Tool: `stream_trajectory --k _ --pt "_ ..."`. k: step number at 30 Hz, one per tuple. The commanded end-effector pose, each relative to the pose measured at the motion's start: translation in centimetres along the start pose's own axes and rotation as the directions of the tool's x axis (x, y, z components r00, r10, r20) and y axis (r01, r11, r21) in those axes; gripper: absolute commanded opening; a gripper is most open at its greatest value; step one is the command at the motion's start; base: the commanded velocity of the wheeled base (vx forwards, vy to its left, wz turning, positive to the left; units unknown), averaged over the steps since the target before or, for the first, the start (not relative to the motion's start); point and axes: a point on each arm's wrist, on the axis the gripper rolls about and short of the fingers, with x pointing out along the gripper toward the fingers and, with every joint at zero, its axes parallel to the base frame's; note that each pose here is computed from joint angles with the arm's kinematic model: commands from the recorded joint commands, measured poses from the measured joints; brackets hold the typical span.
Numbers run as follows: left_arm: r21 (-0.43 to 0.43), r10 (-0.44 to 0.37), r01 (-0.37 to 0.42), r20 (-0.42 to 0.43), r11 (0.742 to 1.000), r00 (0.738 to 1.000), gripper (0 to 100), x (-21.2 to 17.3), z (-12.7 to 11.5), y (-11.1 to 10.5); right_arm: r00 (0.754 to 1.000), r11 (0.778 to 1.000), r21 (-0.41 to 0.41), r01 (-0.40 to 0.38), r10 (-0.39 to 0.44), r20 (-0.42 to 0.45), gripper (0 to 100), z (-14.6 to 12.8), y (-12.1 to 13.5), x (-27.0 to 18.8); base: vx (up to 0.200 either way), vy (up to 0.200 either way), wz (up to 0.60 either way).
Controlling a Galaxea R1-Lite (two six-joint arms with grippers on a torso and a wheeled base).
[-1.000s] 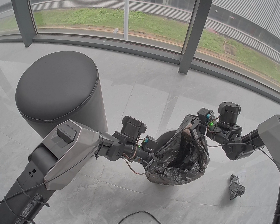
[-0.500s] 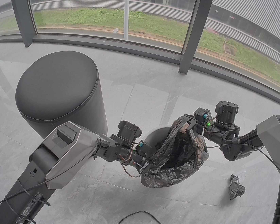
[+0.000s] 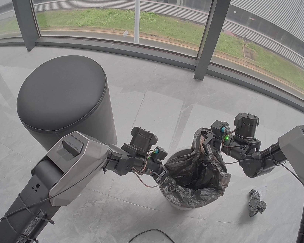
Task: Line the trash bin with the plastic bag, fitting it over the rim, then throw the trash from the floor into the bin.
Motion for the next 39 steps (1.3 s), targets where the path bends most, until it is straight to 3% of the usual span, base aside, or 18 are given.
stream_trajectory --k 1,14,24,30,39 --pt "0.037 0.045 -0.049 0.087 0.998 0.995 0 -1.7 3.0 0.0 1.000 1.000 -0.001 -0.003 0.003 0.001 0 0.2 0.1 -0.3 0.000 0.000 0.00" --pt "0.017 0.040 -0.041 0.081 0.999 0.996 0 -0.6 2.2 -0.5 0.998 0.999 0.013 -0.034 0.035 -0.046 0 -1.1 1.1 -0.7 0.000 0.000 0.00" --pt "0.021 0.118 -0.122 0.131 0.992 0.984 0 -1.8 2.6 1.4 1.000 1.000 0.015 -0.013 0.013 -0.028 0 -1.1 0.5 -0.4 0.000 0.000 0.00" --pt "0.016 0.119 -0.122 0.123 0.992 0.985 0 -1.7 2.4 1.5 1.000 1.000 0.013 -0.010 0.010 -0.023 0 -1.0 0.4 -0.3 0.000 0.000 0.00" --pt "0.034 0.132 -0.140 0.160 0.990 0.978 0 -2.9 4.5 0.9 0.999 1.000 0.018 -0.001 0.001 -0.036 0 -1.4 -0.2 -0.8 0.000 0.000 0.00"
